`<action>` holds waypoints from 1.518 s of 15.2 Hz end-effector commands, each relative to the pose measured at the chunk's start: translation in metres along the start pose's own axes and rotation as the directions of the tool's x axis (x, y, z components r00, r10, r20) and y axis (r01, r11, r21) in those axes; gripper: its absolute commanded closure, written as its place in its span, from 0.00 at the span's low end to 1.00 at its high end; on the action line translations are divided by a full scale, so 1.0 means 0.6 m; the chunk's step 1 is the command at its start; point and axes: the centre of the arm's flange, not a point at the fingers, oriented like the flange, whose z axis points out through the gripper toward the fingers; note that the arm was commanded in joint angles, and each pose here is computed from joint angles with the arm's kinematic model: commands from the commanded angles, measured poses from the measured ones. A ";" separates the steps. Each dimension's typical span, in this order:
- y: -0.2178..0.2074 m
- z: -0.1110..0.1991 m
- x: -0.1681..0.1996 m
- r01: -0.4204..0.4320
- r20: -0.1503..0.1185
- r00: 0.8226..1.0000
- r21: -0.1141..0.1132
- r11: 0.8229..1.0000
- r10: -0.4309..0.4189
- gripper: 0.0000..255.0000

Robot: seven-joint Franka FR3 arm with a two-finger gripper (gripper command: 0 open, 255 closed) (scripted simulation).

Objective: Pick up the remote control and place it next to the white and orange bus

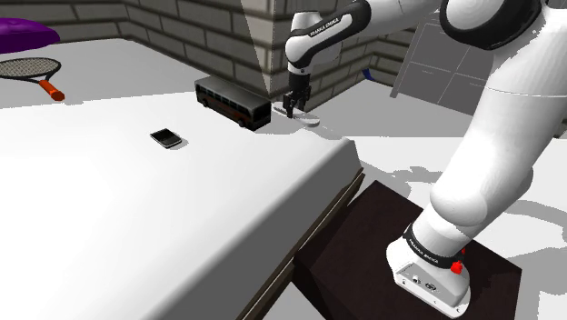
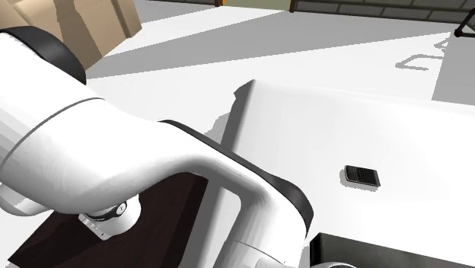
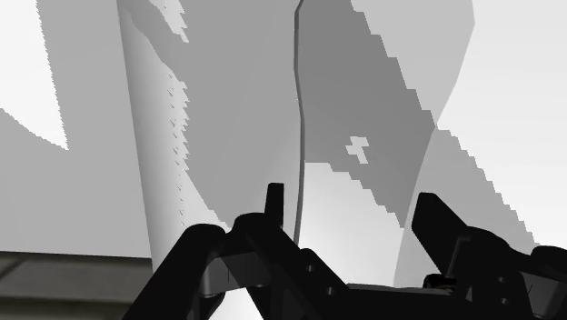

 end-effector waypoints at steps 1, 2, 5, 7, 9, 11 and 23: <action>0.001 0.017 0.000 0.000 -0.001 1.000 0.000 1.000 0.000 1.00; 0.001 0.025 0.001 0.000 -0.001 1.000 0.000 1.000 0.000 1.00; 0.000 0.045 0.001 0.000 -0.001 1.000 0.000 1.000 0.000 1.00; 0.000 0.045 0.001 0.000 -0.001 1.000 0.000 1.000 0.000 1.00; 0.000 0.045 0.001 0.000 -0.001 1.000 0.000 1.000 0.000 1.00; 0.000 0.045 0.001 0.000 -0.001 1.000 0.000 1.000 0.000 1.00; 0.000 -0.039 0.001 0.000 -0.001 1.000 0.000 1.000 0.000 0.00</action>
